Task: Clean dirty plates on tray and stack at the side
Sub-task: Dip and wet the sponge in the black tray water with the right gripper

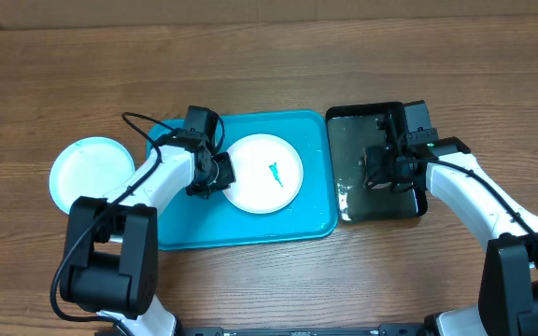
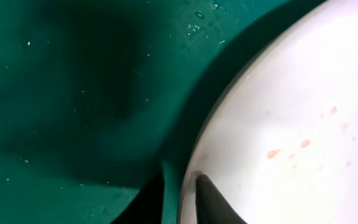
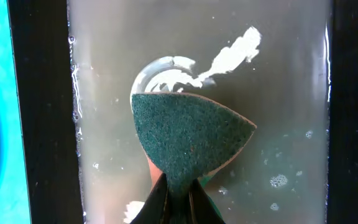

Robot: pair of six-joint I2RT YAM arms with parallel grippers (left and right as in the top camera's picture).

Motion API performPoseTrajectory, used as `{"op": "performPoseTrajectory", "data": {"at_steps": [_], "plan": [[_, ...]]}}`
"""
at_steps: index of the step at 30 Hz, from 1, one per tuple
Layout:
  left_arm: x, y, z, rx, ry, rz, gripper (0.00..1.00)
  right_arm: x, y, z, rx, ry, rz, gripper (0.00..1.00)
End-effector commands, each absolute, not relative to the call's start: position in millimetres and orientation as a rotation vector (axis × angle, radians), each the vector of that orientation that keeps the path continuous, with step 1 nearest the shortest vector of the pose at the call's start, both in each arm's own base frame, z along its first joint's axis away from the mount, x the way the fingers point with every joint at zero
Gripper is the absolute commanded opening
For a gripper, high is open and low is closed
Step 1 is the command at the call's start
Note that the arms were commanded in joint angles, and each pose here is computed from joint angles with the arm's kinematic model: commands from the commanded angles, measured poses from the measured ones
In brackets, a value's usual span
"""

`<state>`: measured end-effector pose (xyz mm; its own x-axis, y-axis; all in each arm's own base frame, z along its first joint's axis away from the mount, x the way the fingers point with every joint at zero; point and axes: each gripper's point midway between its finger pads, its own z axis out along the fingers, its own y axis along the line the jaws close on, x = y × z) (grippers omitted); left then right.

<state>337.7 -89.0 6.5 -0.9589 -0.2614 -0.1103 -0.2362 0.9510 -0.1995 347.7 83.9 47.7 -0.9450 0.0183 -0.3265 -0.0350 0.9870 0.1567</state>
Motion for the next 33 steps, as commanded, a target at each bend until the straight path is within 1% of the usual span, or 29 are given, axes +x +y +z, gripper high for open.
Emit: {"op": "performPoseTrajectory", "data": {"at_steps": [1,4,8,14,18,20,27,28,30,33], "plan": [[340.5,-91.0,11.0,-0.34,2.964,-0.341,0.22,353.0,88.3,54.3,-0.029,2.776,0.245,0.04],[340.6,-89.0,10.9,-0.334,2.964,-0.337,0.19,351.5,88.0,53.7,-0.029,2.783,0.244,0.04],[344.0,-89.6,13.3,-0.308,2.954,-0.34,0.18,350.8,87.8,53.3,-0.029,2.786,0.244,0.04],[349.5,-90.6,23.0,-0.279,2.952,-0.339,0.21,350.8,87.8,53.4,-0.029,2.786,0.244,0.04],[349.5,-90.3,24.0,-0.257,2.955,-0.334,0.18,350.8,87.8,53.4,-0.029,2.785,0.244,0.04],[349.2,-89.8,23.9,-0.258,2.956,-0.33,0.15,350.8,87.8,53.3,-0.029,2.786,0.244,0.04],[344.4,-89.5,22.7,-0.261,2.976,-0.325,0.15,350.4,87.8,53.2,-0.028,2.787,0.243,0.04],[343.4,-89.2,22.3,-0.262,2.98,-0.323,0.13,350.4,87.8,53.2,-0.028,2.787,0.243,0.04],[341.4,-88.9,21.5,-0.264,2.987,-0.322,0.04,350.3,87.7,53.2,-0.028,2.788,0.243,0.04],[335.6,-88.9,20.6,-0.276,3.011,-0.324,0.04,350.3,87.7,53.2,-0.028,2.788,0.243,0.04]]}}
